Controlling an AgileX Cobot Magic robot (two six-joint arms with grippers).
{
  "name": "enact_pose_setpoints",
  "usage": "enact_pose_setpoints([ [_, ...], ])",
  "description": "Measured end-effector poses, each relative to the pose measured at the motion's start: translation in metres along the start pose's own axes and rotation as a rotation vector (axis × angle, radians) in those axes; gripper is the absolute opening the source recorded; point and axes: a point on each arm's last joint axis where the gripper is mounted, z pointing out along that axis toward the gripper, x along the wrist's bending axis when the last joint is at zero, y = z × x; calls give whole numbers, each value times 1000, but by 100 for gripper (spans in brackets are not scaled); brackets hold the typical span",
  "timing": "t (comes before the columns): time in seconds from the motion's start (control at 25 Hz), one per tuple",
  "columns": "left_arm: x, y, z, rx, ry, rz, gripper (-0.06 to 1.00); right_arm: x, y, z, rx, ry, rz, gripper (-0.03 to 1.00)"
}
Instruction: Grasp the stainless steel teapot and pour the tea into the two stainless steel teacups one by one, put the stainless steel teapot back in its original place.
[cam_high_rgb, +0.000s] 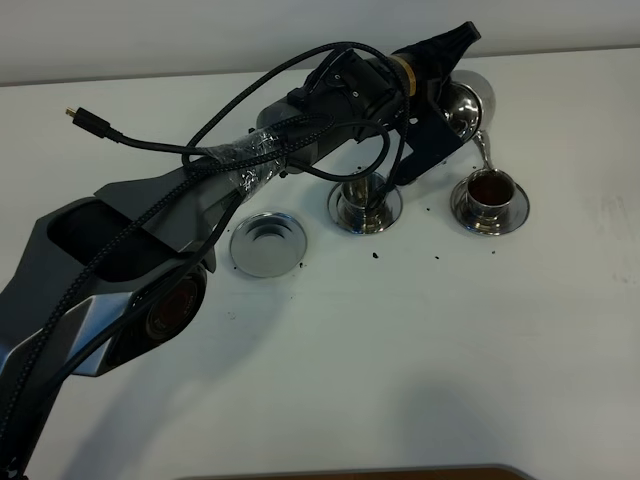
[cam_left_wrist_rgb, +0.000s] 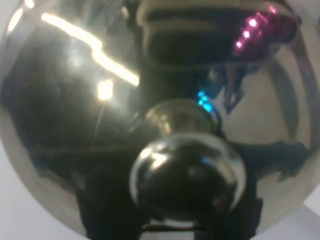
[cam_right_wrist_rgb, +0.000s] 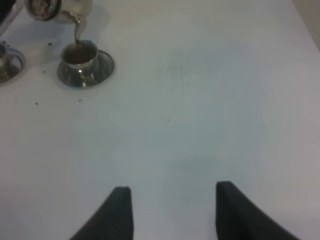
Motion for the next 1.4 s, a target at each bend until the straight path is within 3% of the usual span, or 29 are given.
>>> enact_pose_setpoints([
  [0.4, -4, -4, 1, -7, -11, -82, 25, 0, 0, 0, 0, 0, 0, 38],
  [0.6, -8, -10, -5, -29, -79, -135, 25, 0, 0, 0, 0, 0, 0, 38],
  [0.88, 14, -31, -36, -49, -66, -254, 25, 0, 0, 0, 0, 0, 0, 38],
  [1.08, 30, -44, -65, -79, -93, -436, 25, 0, 0, 0, 0, 0, 0, 38],
  [1.4, 31, -43, -100, -87, -352, -831, 25, 0, 0, 0, 0, 0, 0, 38],
])
